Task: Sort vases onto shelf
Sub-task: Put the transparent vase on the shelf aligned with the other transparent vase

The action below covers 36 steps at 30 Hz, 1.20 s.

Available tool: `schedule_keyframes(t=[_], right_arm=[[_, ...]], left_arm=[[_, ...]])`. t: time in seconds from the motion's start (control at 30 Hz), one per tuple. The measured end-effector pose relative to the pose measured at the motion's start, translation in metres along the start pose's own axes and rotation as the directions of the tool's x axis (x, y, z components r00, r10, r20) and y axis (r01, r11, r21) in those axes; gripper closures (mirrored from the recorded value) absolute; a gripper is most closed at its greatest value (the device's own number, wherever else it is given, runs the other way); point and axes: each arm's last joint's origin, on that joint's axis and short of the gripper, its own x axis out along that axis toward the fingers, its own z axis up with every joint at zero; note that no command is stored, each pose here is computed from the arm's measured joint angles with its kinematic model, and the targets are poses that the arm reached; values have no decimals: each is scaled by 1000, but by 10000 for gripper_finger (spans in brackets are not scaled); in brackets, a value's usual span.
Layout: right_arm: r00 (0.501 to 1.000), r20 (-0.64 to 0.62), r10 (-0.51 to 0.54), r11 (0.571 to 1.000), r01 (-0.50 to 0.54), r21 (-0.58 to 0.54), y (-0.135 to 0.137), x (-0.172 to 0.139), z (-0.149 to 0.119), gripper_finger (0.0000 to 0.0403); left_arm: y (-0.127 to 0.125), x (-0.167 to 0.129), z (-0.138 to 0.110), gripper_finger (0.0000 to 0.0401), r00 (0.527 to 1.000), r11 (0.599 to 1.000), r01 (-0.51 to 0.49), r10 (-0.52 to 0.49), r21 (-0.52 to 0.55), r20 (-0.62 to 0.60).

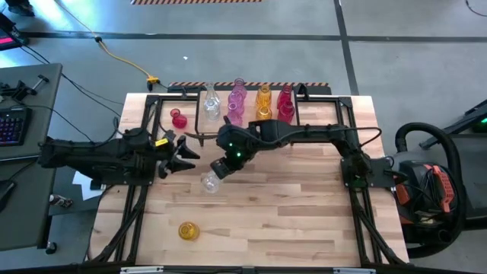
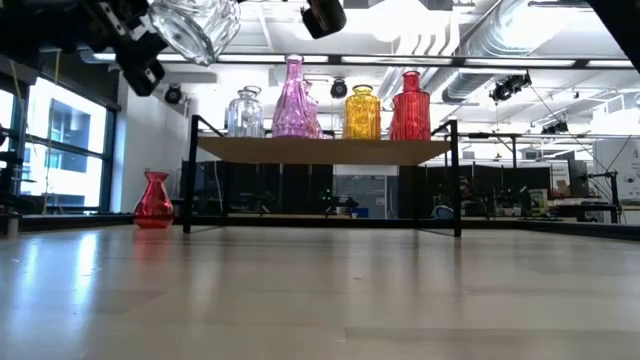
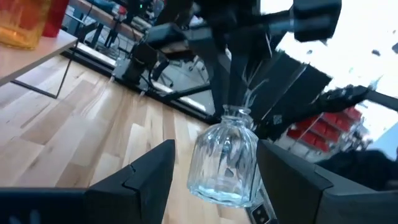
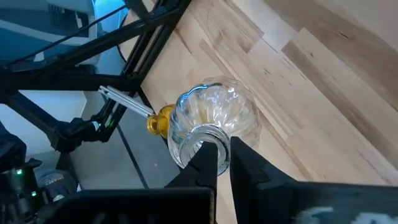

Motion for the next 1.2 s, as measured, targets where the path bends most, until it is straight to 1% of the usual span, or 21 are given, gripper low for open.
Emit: schedule_keyframes(t=[0.1, 0.27, 0.4, 0.63, 0.97, 1.2], right_arm=[[1000, -10, 4, 1000, -5, -11, -5, -2, 6, 402], [999, -31, 13, 999, -14, -34, -13, -6, 15, 402], [1000, -22, 5, 999, -6, -42, -18, -9, 21, 402], [999, -28, -34, 998, 33, -44, -27, -12, 26, 402], [999, -21, -38, 999, 38, -38, -30, -13, 29, 402], [999, -20, -42, 998, 41, -43, -30, -13, 29, 402]], left_arm=[[-2, 9, 5, 183, 999, 999, -4, 5, 41, -34], [-7, 25, 19, 183, 998, 991, -31, 38, 131, -48], [-6, 38, 25, 183, 995, 985, -49, 62, 168, -74], [-2, 59, 30, 183, 988, 986, -71, 91, 154, -126], [6, 86, 32, 183, 973, 986, -110, 132, 125, -190], [8, 96, 33, 183, 969, 986, -114, 137, 118, -207]])
